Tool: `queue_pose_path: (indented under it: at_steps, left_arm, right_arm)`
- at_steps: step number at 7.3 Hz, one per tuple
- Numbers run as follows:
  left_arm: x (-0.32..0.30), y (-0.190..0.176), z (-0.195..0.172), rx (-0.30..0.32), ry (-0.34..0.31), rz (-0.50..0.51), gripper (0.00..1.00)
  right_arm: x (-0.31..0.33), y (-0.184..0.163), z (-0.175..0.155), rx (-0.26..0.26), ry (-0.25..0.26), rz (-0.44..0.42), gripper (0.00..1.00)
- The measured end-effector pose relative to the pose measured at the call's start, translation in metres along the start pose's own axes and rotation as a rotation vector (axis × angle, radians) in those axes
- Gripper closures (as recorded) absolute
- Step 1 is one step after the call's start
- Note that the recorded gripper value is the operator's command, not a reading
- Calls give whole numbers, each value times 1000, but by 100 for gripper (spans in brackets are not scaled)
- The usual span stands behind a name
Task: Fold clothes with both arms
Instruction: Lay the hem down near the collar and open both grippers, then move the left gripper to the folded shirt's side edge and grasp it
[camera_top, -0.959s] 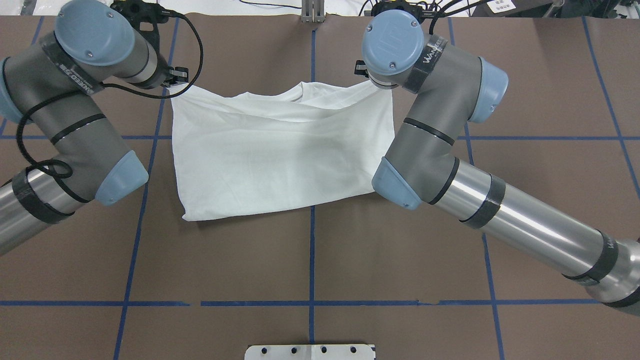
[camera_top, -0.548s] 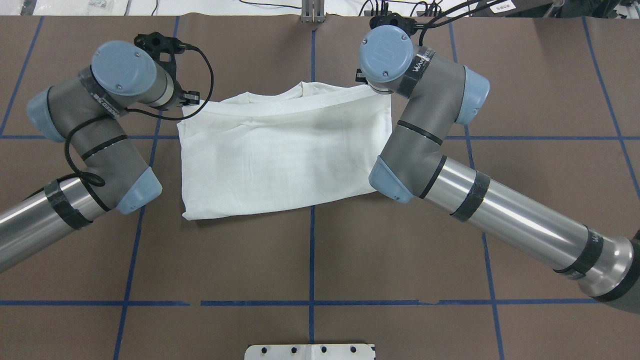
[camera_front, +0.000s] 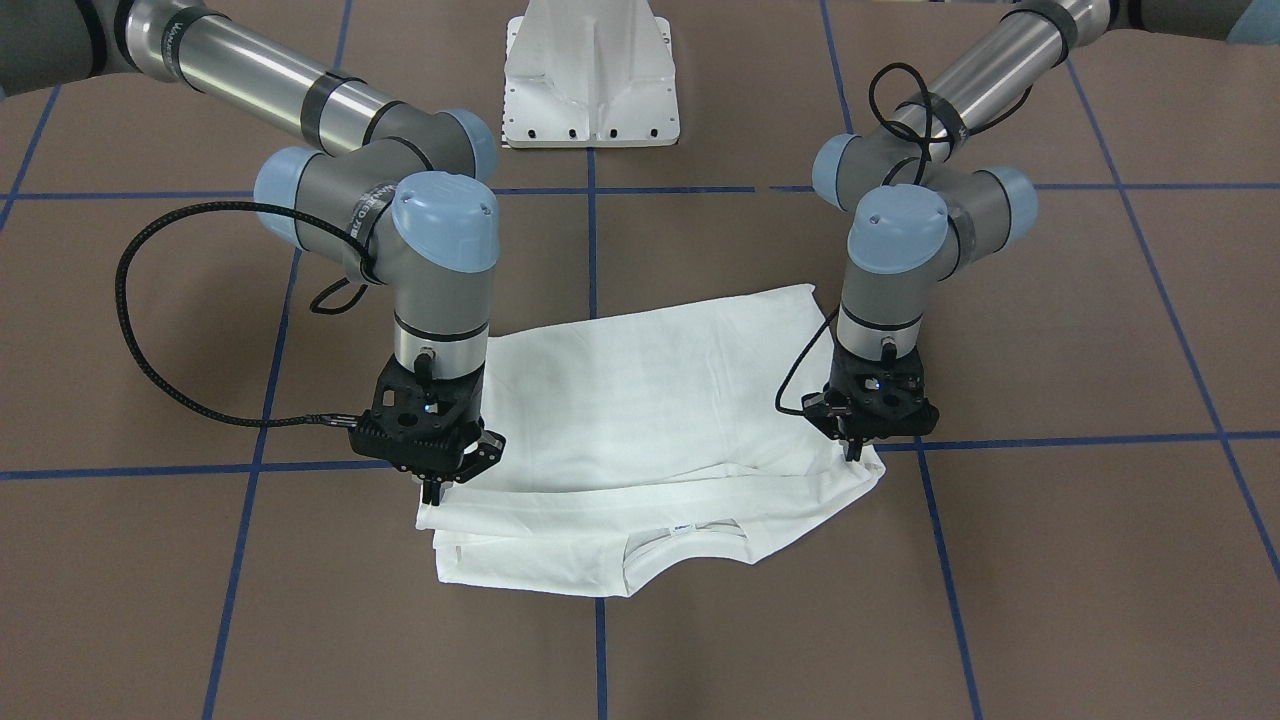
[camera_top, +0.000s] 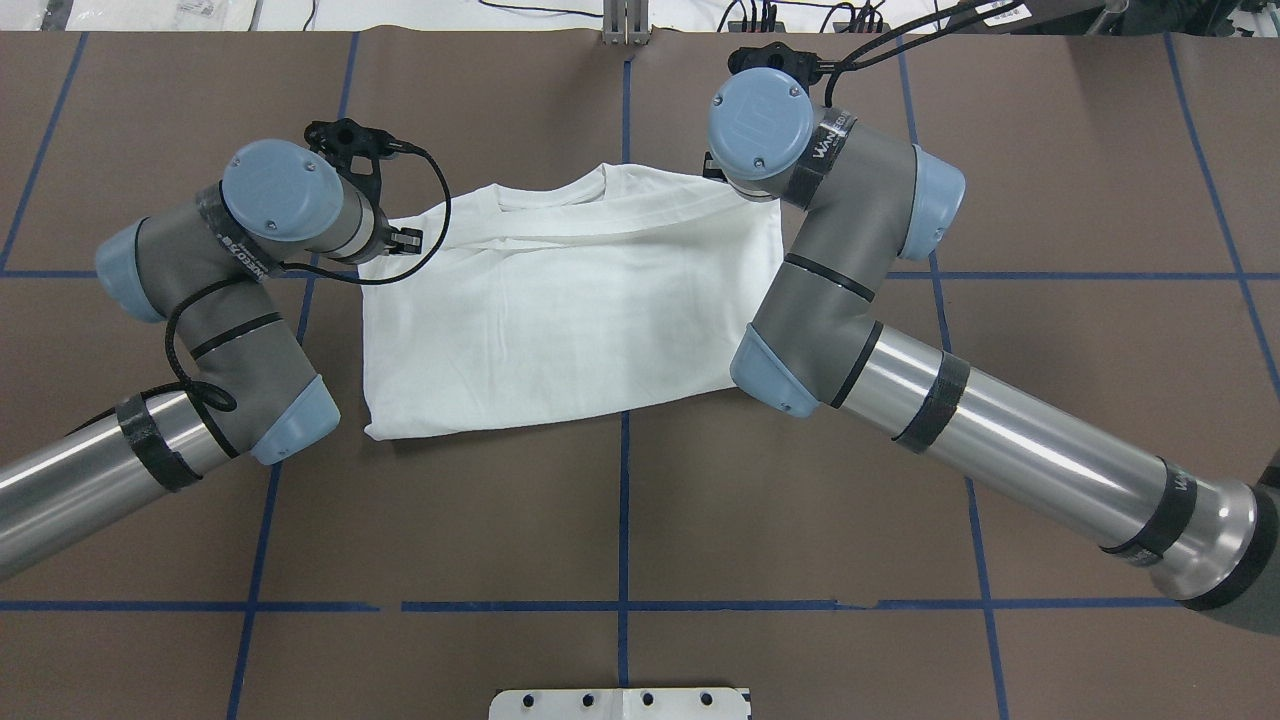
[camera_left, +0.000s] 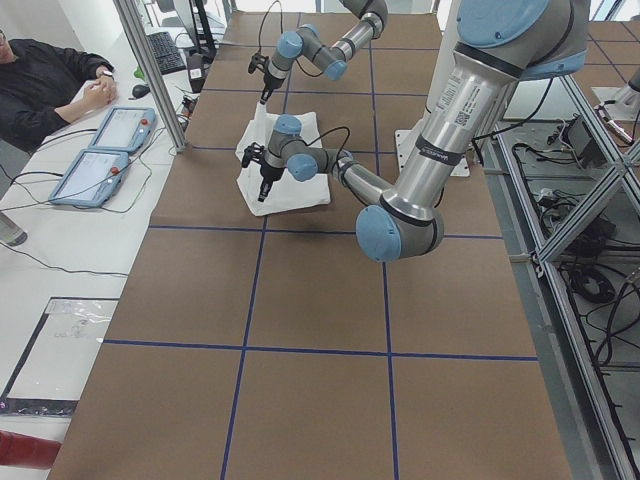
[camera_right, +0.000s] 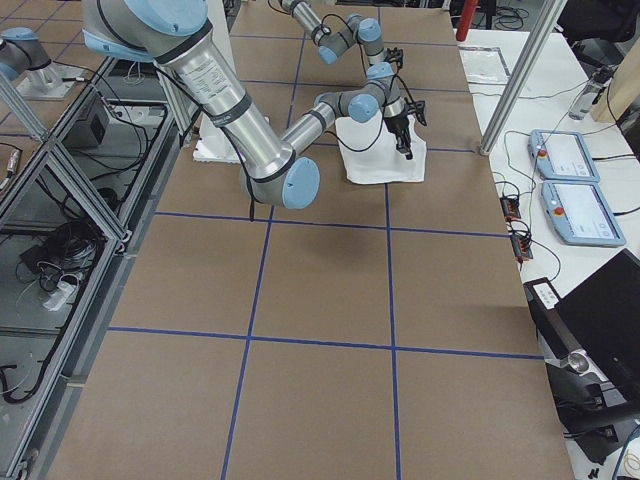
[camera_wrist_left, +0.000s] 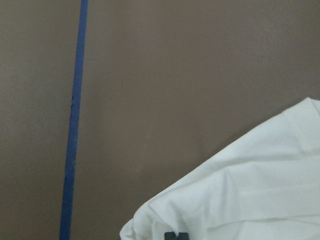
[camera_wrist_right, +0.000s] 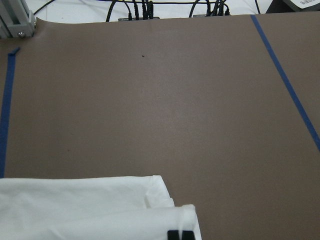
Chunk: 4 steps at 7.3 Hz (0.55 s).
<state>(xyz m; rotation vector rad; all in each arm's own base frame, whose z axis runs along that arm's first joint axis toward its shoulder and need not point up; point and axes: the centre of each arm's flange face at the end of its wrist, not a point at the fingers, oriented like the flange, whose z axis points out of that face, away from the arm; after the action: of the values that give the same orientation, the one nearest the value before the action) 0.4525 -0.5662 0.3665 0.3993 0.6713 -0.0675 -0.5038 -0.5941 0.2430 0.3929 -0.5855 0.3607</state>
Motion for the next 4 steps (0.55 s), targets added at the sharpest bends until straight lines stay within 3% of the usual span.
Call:
queue_pose_path:
  at_steps: [2, 4]
  left_arm:
    - [2, -1, -9, 9, 16, 28, 0]
    - [-3, 12, -45, 23, 82, 46, 0]
  right_arm:
    - [-3, 6, 0, -1, -2, -22, 0]
    - [-4, 6, -4, 0, -15, -66, 0]
